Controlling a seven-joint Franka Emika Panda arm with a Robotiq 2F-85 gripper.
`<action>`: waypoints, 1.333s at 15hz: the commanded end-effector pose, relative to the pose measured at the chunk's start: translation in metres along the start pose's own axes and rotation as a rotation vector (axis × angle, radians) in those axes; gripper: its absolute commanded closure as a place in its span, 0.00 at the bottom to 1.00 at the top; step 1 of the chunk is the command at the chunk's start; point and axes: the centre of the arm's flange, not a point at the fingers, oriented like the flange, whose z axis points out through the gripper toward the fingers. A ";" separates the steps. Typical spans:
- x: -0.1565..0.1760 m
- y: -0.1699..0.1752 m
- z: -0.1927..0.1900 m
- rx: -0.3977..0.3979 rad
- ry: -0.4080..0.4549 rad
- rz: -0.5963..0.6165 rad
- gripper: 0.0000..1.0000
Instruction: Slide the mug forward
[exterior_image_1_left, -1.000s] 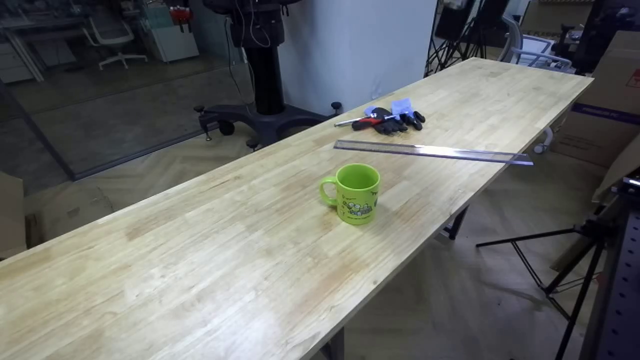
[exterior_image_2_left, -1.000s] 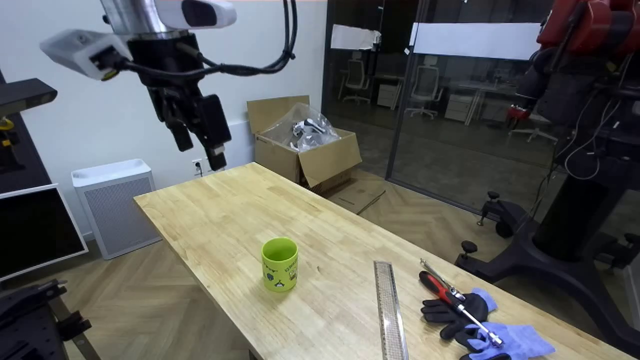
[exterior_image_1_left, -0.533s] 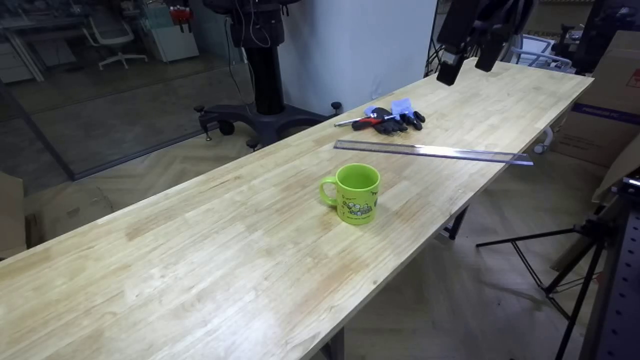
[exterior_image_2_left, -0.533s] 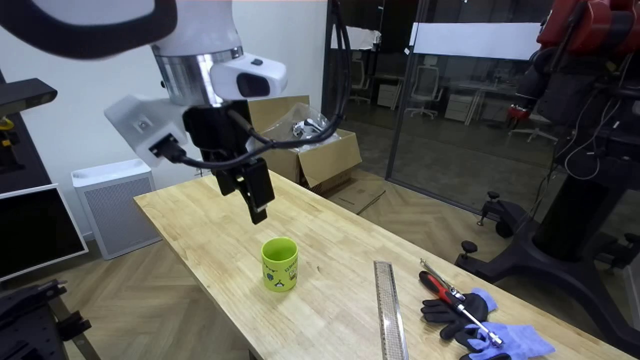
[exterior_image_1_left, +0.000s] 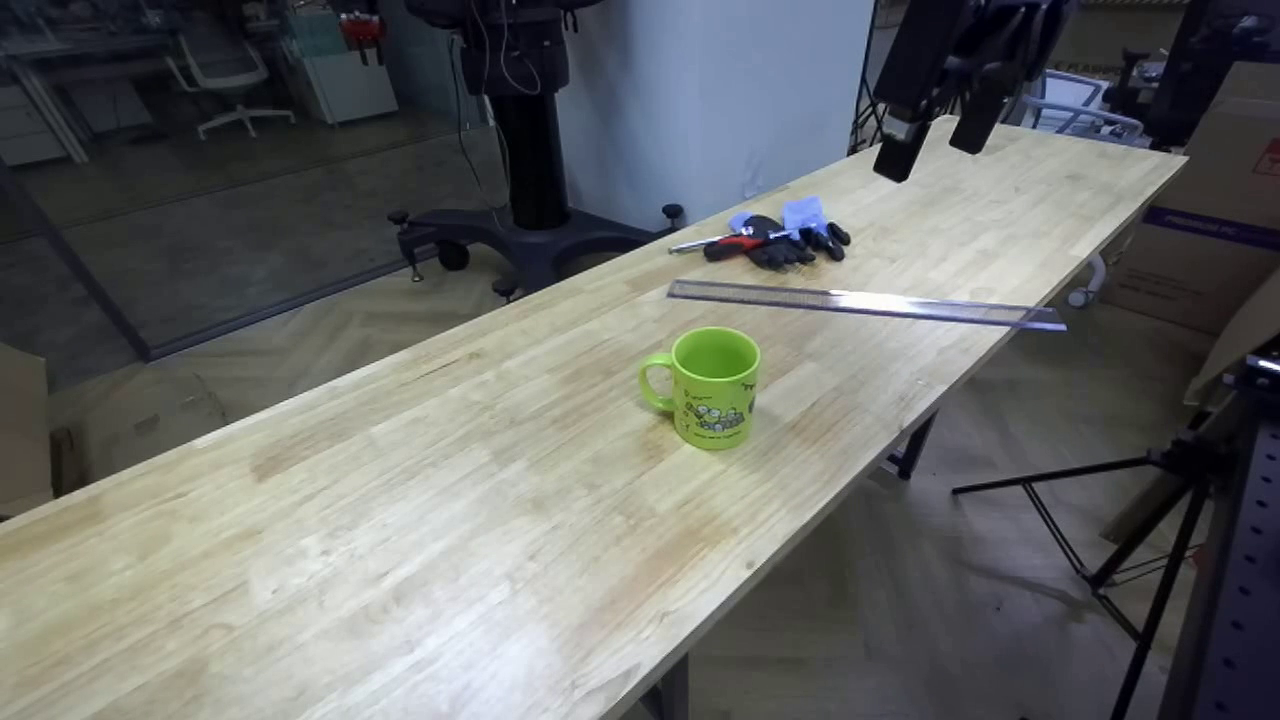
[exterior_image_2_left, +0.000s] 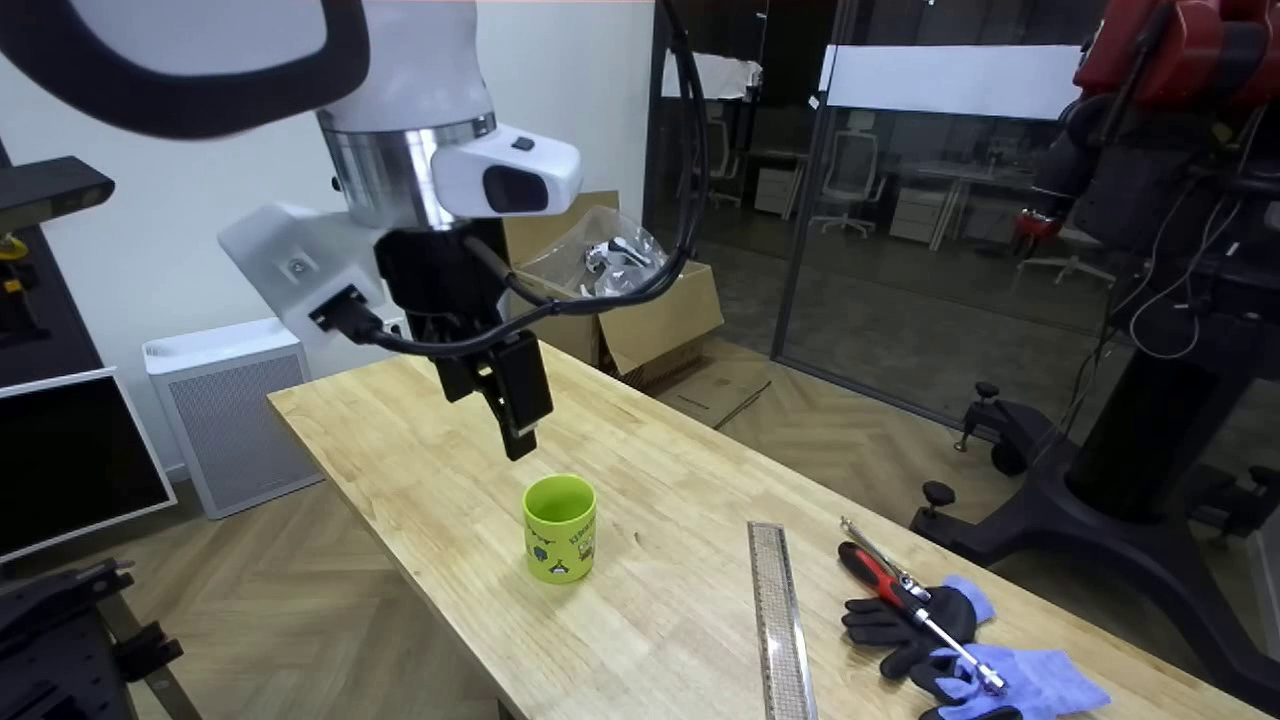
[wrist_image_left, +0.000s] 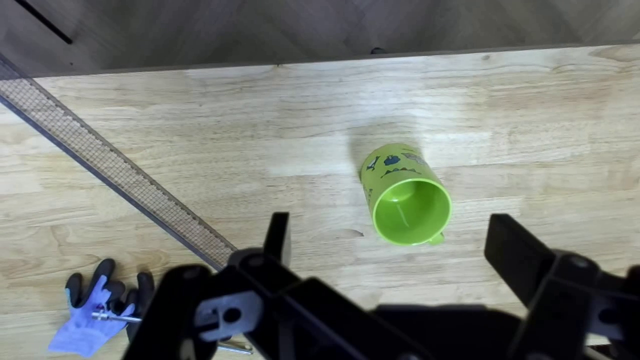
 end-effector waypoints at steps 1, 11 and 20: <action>0.024 0.016 0.018 -0.006 -0.015 -0.019 0.00; 0.115 0.049 0.120 0.101 -0.112 -0.107 0.00; 0.122 -0.004 0.160 0.110 -0.165 -0.180 0.00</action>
